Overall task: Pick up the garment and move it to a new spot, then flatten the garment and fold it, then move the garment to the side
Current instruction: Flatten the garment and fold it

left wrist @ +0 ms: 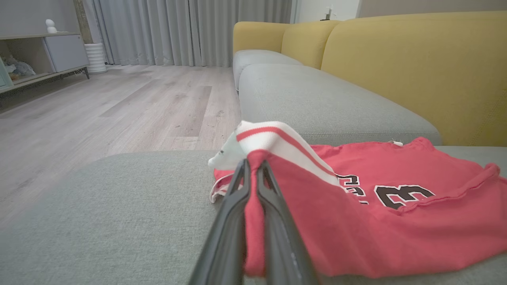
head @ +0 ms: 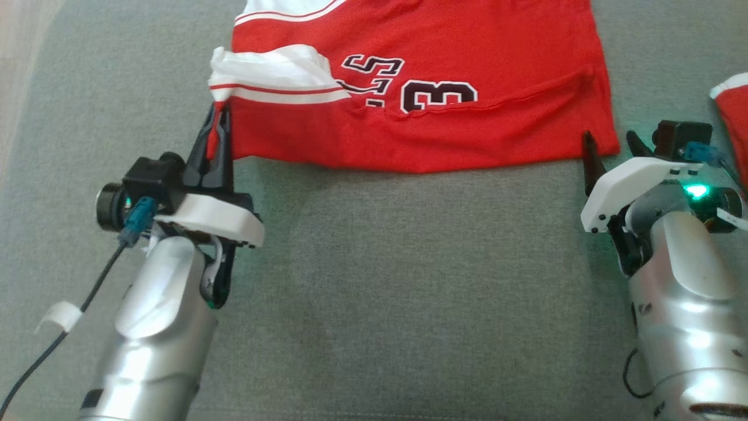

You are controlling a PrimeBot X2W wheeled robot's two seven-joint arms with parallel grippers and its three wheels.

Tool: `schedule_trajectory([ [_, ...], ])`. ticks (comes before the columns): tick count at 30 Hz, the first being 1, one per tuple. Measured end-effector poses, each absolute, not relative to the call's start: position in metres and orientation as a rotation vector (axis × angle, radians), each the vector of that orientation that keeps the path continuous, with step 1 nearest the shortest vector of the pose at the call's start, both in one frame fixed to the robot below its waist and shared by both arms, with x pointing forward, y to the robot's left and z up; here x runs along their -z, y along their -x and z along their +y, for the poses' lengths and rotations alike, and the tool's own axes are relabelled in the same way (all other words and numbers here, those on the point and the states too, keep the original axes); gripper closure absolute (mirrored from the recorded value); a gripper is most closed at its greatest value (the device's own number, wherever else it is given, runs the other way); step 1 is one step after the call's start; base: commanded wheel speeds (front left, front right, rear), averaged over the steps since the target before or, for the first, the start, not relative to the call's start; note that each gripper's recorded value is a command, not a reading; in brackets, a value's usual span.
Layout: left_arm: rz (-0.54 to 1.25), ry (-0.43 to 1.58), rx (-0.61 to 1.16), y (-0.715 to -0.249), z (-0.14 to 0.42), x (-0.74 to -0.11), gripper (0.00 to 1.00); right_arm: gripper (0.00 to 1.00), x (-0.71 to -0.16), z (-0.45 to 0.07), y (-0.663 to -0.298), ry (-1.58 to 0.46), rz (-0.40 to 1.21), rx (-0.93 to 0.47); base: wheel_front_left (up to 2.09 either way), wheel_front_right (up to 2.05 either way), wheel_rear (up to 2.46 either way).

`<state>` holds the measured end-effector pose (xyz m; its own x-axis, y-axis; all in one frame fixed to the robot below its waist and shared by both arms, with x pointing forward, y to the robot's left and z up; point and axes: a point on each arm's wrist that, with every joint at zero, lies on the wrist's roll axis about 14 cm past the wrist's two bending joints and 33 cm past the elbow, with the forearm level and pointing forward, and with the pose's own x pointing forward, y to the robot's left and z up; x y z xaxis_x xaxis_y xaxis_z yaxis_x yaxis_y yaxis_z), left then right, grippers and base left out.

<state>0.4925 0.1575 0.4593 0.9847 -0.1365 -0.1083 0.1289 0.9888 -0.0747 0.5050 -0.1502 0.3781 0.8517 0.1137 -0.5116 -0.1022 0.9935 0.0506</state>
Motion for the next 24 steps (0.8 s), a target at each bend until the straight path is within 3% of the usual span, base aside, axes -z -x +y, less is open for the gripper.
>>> schedule_trajectory([
  [4,0.109,0.065,0.151,-0.490,0.153,-0.460,1.00,0.00,-0.367,-0.147,-0.507,0.010,0.601,-0.122,0.00,0.00,0.00],
  [5,0.106,0.067,0.153,-0.490,0.152,-0.461,1.00,0.33,-0.367,-0.146,-0.509,0.017,0.610,-0.127,0.00,0.00,0.00],
  [6,0.105,0.067,0.153,-0.490,0.152,-0.462,1.00,0.99,-0.368,-0.144,-0.511,0.025,0.615,-0.133,0.00,0.00,0.00],
  [15,0.153,0.053,0.151,-0.475,0.154,-0.448,1.00,1.00,-0.376,-0.154,-0.501,0.023,0.579,-0.110,0.00,0.00,0.00],
  [24,0.242,0.004,0.154,-0.444,0.165,-0.431,1.00,1.00,-0.381,-0.173,-0.460,-0.025,0.557,-0.059,0.00,0.00,0.00],
])
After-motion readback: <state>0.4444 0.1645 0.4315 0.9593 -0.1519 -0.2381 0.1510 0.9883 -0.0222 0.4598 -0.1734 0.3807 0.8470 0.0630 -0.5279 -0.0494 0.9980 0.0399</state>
